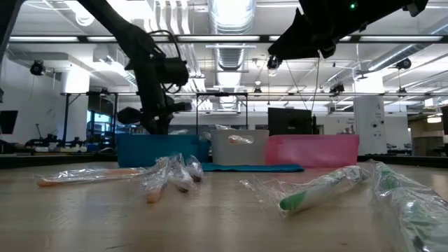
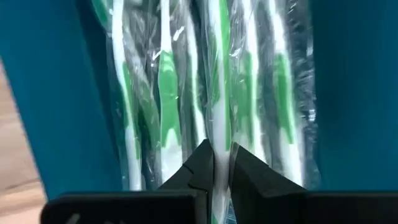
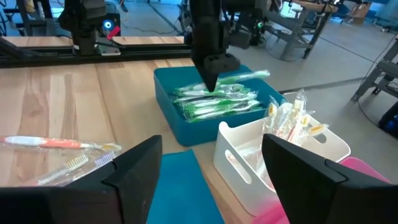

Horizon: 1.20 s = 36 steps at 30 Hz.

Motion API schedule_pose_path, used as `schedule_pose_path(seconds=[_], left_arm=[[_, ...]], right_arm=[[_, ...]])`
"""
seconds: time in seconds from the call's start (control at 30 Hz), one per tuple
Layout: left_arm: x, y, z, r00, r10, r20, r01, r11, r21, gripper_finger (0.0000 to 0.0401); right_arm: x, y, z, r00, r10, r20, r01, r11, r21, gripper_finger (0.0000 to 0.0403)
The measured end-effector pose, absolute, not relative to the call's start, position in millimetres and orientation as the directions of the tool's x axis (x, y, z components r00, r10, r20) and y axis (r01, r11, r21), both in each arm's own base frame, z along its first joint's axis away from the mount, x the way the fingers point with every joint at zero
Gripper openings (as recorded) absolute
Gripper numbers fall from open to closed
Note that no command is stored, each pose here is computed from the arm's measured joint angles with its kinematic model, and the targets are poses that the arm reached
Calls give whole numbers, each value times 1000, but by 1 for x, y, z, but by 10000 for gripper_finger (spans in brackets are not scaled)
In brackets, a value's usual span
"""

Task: Pick & Place Toothbrushes
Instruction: Put the right green toothbrush into the blue bin, then put the left orange toothbrush into the white bin

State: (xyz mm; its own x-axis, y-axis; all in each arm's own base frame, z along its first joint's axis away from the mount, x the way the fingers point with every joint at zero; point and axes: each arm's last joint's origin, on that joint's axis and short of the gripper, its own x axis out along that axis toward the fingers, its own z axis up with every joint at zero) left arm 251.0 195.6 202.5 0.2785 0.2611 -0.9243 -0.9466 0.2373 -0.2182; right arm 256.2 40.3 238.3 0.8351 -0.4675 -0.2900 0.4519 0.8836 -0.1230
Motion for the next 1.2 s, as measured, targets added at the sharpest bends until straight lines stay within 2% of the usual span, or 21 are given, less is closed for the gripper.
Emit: schedule_pose_path(seconds=[0.47,0.77,0.93,1.2], left_arm=[[256,204,171,228,174,-958,-961,200,-193,37],[256,204,172,231,177,-957,-959,205,-194,114],[257,204,181,235,123,-964,-947,251,-199,153],[262,204,224,187,33,-982,-931,326,-166,171]], right_arm=[[256,40,237,830,-469,-301,451,883,-131,293],[255,40,237,829,-469,-305,450,883,-135,275],[255,40,237,829,-469,-305,450,883,-134,258],[255,40,237,829,-469,-305,450,883,-134,240]])
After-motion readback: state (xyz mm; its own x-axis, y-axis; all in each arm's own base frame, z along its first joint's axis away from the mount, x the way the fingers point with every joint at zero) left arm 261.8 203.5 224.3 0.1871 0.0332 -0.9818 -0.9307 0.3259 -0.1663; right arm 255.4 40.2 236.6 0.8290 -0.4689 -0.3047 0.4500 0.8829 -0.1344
